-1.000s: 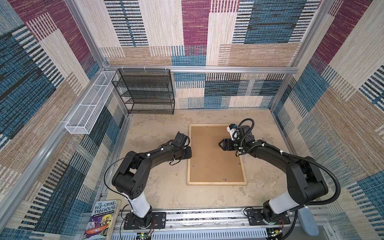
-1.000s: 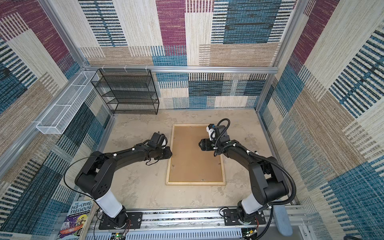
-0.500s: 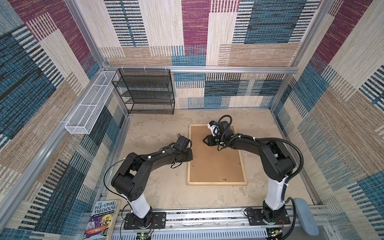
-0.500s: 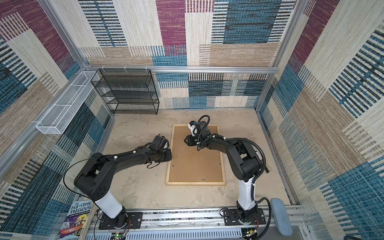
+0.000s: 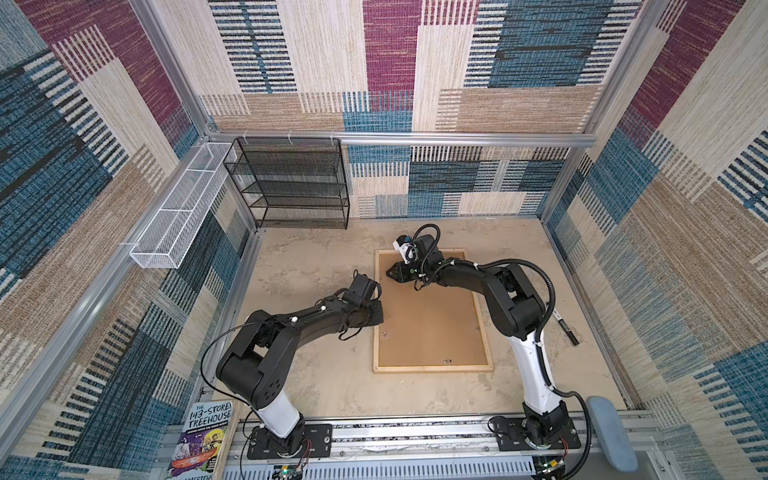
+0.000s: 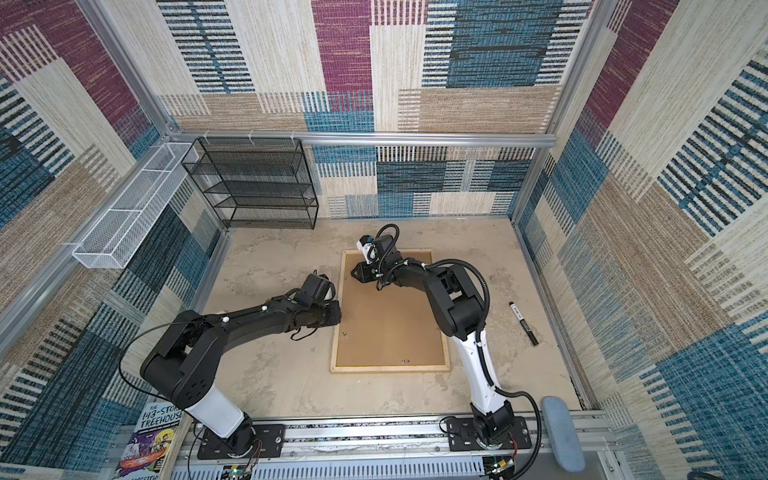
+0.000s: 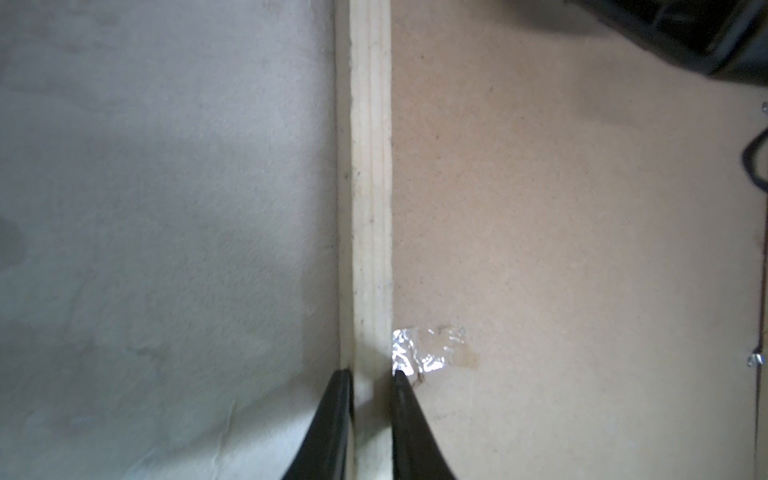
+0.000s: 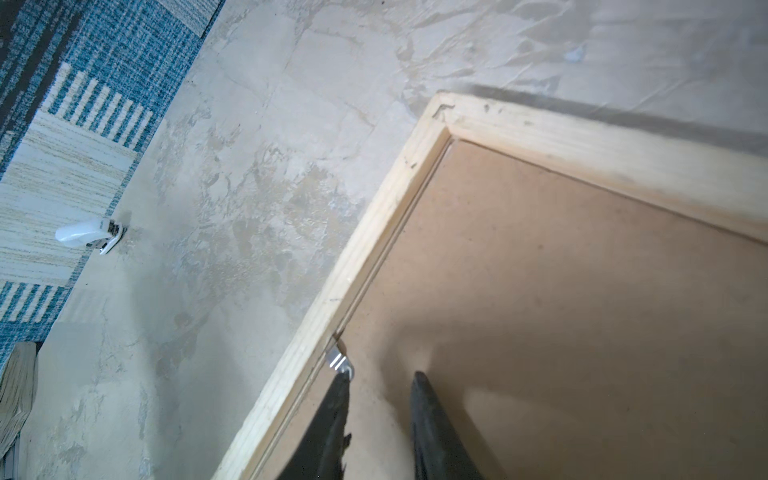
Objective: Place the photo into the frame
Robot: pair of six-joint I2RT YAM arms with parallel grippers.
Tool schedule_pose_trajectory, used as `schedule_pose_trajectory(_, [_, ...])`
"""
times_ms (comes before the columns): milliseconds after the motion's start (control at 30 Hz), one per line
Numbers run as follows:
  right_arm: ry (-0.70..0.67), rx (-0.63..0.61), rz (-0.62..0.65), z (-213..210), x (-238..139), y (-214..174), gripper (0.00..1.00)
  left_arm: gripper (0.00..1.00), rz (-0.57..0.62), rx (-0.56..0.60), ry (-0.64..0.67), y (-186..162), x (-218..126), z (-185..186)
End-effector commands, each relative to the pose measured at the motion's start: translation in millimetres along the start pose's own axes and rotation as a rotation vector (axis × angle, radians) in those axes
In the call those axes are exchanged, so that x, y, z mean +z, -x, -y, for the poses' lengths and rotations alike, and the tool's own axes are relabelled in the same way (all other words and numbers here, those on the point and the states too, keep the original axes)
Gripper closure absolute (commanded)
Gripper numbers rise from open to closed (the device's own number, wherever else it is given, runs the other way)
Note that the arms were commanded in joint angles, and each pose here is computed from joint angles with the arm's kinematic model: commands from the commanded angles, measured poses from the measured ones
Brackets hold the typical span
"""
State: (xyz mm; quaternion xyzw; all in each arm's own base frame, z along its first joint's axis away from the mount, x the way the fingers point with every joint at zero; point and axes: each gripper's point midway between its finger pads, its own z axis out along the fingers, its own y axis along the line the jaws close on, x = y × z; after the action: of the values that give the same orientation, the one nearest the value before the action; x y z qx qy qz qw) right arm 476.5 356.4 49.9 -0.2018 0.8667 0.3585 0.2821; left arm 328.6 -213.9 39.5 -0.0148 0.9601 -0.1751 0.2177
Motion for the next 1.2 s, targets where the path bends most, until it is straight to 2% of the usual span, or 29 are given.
schedule_pose_trajectory(0, [0.071, -0.010, -0.006, -12, 4, 3, 0.70, 0.79, 0.010, 0.022, -0.031, 3, -1, 6])
schedule_pose_trajectory(367, [0.128, 0.064, -0.083, -18, 12, -11, 0.61, 0.80, 0.001, 0.030, -0.029, 1, 1, 6])
schedule_pose_trajectory(700, [0.166, 0.148, -0.135, -24, 12, -18, 0.59, 0.80, 0.001, 0.031, -0.025, 1, 1, 5])
schedule_pose_trajectory(1167, [0.185, 0.183, -0.165, -21, 21, -25, 0.59, 0.80, -0.004, 0.039, -0.031, 1, 0, 6])
